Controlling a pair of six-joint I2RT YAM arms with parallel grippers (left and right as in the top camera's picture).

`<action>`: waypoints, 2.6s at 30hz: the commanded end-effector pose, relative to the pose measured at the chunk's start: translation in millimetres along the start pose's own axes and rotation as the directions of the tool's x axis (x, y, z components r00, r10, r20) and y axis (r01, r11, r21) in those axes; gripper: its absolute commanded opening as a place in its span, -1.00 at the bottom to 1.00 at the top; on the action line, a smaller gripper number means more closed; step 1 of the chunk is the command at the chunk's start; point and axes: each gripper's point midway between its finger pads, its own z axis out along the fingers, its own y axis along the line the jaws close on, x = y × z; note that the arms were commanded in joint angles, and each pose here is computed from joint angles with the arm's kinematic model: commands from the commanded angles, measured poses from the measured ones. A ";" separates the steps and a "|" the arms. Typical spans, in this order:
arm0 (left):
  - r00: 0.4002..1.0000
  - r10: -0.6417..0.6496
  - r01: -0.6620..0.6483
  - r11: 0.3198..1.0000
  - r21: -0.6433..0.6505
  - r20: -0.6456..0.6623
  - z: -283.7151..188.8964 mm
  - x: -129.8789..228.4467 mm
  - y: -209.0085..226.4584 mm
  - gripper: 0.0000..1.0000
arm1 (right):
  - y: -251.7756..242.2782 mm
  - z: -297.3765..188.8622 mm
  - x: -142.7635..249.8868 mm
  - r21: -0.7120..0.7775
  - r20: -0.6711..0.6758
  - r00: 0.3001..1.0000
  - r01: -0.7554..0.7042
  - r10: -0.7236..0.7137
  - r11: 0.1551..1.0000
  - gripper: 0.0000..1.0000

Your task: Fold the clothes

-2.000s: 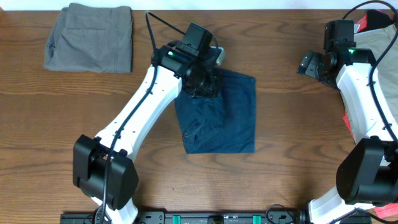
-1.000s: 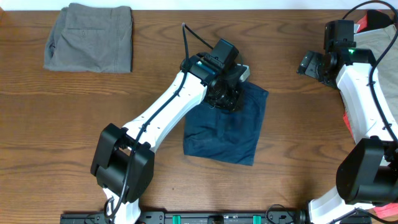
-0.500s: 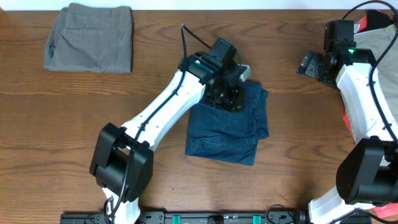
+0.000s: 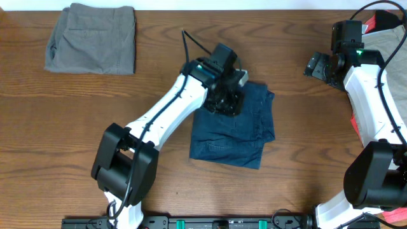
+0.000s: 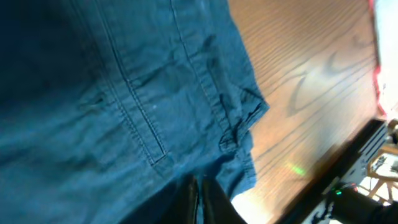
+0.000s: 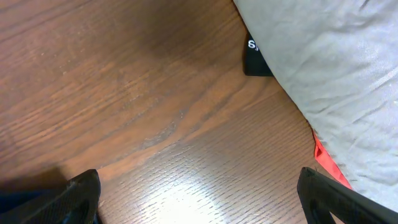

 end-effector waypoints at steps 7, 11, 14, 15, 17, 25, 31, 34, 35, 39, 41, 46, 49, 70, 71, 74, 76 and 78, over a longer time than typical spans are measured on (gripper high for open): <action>0.991 -0.061 0.061 0.998 -0.008 -0.117 52.5 29.9 14.3 -0.88 | 0.8 -9.2 -3.6 0.000 0.026 1.000 0.016 -0.016 1.000 0.98; 0.987 -0.032 0.035 0.999 0.011 -0.157 71.7 39.8 1.9 -0.88 | 0.8 -9.2 -3.6 0.000 0.026 1.000 0.016 -0.016 1.000 0.99; 0.983 0.000 0.002 1.000 0.014 -0.185 89.2 48.1 -6.9 -0.88 | 0.8 -9.2 -3.6 0.000 0.026 1.000 0.016 -0.016 1.000 0.98; 0.981 0.006 -0.004 1.000 0.014 -0.195 95.6 51.0 -7.7 -0.88 | 0.8 -9.2 -3.6 0.000 0.026 1.000 0.016 -0.016 1.000 0.99; 0.975 -0.013 0.015 1.000 0.006 -0.223 110.4 58.2 -7.5 -0.89 | 0.8 -9.2 -3.6 0.000 0.026 1.000 0.016 -0.016 1.000 0.98; 0.950 -0.029 0.032 0.999 0.006 -0.311 143.1 85.1 -14.6 -0.88 | 0.7 -9.1 -3.6 0.000 0.026 1.000 0.016 -0.016 1.000 0.99; 0.953 0.026 0.021 0.988 0.152 -0.301 130.4 81.4 -52.7 -0.88 | 0.8 -9.2 -3.6 0.000 0.026 1.000 0.016 -0.016 1.000 0.98; 0.959 0.067 0.010 0.963 0.268 -0.277 114.3 75.0 -79.5 -0.88 | 0.6 -9.1 -3.7 0.000 0.026 1.000 0.015 -0.015 1.000 0.98; 0.962 0.087 -0.003 0.951 0.308 -0.259 106.8 71.5 -89.5 -0.88 | 0.5 -9.1 -3.7 0.000 0.026 1.000 0.015 -0.015 1.000 0.98; 0.977 0.148 -0.079 0.922 0.378 -0.156 77.4 54.2 -114.5 -0.88 | 0.4 -9.1 -3.7 0.001 0.026 1.000 0.015 -0.015 1.000 0.99; 0.984 0.158 -0.116 0.922 0.370 -0.086 62.2 40.3 -116.4 -0.88 | 0.8 -9.2 -3.6 0.000 0.026 1.000 0.016 -0.016 1.000 0.99; 0.995 0.047 -0.060 0.985 0.160 0.083 33.7 -5.4 -69.2 -0.88 | 0.8 -9.2 -3.6 0.000 0.026 1.000 0.016 -0.016 1.000 0.99; 0.989 0.016 -0.035 0.991 0.126 0.147 25.0 -25.7 -46.8 -0.88 | 0.7 -9.1 -3.6 0.000 0.026 1.000 0.016 -0.016 1.000 0.98; 0.956 -0.070 0.055 0.997 0.061 0.285 84.7 -76.6 4.7 -0.88 | 0.8 -9.2 -3.6 0.000 0.026 1.000 0.016 -0.016 1.000 0.98; 0.955 -0.086 0.071 0.995 0.065 0.284 88.6 -77.1 6.6 -0.88 | 0.7 -9.1 -3.6 0.000 0.026 1.000 0.016 -0.016 1.000 0.99; 0.953 -0.131 0.114 0.990 0.079 0.273 103.4 -76.6 12.1 -0.88 | 0.8 -9.2 -3.6 0.000 0.026 1.000 0.016 -0.016 1.000 0.99; 0.954 -0.141 0.124 0.989 0.082 0.263 114.1 -74.1 13.0 -0.88 | 0.7 -9.1 -3.6 0.000 0.026 1.000 0.016 -0.016 1.000 0.99; 0.959 -0.133 0.117 0.990 0.080 0.250 127.1 -69.9 12.7 -0.88 | 0.7 -9.1 -3.6 0.000 0.026 1.000 0.016 -0.016 1.000 0.98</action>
